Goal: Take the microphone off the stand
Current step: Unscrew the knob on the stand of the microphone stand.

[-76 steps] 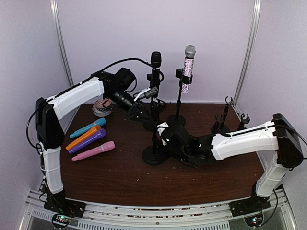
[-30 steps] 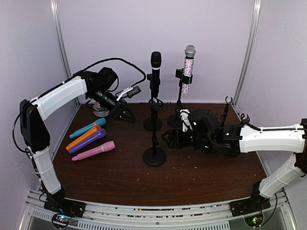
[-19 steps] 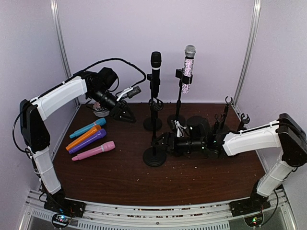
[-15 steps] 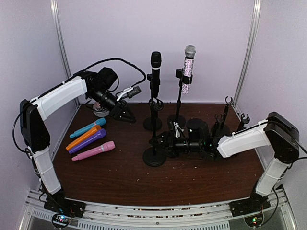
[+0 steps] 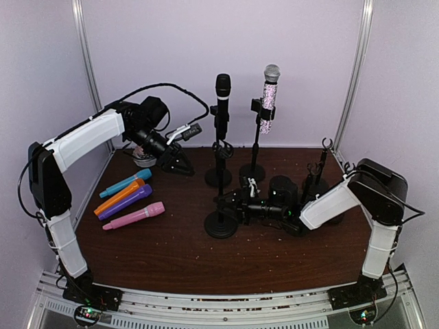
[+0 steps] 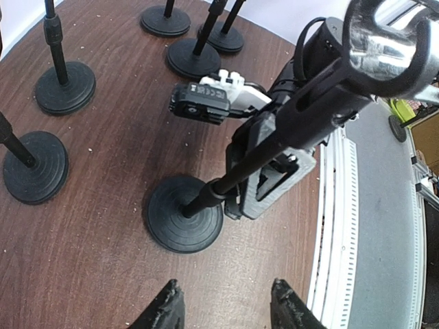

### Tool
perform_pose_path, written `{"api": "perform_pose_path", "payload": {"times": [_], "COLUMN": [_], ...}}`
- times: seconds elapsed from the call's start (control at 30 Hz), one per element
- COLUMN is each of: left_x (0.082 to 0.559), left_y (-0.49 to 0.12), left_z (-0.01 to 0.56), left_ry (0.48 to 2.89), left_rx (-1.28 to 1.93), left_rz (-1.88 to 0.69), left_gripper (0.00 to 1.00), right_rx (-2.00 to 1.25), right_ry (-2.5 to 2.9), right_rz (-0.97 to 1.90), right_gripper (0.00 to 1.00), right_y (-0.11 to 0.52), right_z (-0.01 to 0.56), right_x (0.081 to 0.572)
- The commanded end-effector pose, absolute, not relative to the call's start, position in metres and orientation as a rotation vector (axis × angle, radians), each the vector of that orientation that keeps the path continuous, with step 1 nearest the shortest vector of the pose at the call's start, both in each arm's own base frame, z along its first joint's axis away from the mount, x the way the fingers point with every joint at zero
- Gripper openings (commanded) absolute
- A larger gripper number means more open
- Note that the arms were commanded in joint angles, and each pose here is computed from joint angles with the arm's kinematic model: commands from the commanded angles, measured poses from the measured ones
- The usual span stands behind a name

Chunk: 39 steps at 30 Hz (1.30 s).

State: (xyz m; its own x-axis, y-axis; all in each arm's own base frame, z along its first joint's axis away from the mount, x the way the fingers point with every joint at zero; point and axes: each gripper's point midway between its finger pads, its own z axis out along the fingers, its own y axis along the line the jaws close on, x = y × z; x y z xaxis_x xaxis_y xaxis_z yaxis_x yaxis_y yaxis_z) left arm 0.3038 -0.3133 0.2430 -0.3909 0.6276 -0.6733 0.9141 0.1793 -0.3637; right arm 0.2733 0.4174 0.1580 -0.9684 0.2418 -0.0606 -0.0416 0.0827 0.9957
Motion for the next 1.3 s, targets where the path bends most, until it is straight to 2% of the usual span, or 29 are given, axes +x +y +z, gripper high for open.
{"api": "perform_pose_path", "payload": {"times": [0.0,0.23,0.53,0.83,1.07,1.27], "left_x": [0.304,0.294,0.282,0.282,0.286,0.289], "left_y": [-0.315,-0.339,-0.369,-0.384,-0.389,-0.394], "left_z": [0.253,0.254,0.256,0.258,0.257,0.257], "left_ry": [2.044,2.012,1.995,1.973,1.973,1.965], "left_rx": [1.471,1.524,1.540,1.553,1.547,1.550], "left_rz": [-1.051,-1.092,-1.237,-1.272,-1.285,-1.281], "left_gripper": [0.46,0.46,0.45,0.44,0.43,0.43], "right_rx": [0.194,0.203,0.219,0.152,0.035,-0.130], "right_ry": [2.084,2.115,2.243,2.372,2.470,2.557], "right_rz": [2.047,2.032,1.909,1.706,1.438,1.085], "right_gripper": [0.24,0.00,0.00,0.00,0.00,0.00], "right_y": [0.416,0.415,0.409,0.402,0.394,0.386], "right_z": [0.168,0.158,0.119,0.090,0.078,0.070], "right_x": [0.276,0.276,0.272,0.270,0.269,0.264]}}
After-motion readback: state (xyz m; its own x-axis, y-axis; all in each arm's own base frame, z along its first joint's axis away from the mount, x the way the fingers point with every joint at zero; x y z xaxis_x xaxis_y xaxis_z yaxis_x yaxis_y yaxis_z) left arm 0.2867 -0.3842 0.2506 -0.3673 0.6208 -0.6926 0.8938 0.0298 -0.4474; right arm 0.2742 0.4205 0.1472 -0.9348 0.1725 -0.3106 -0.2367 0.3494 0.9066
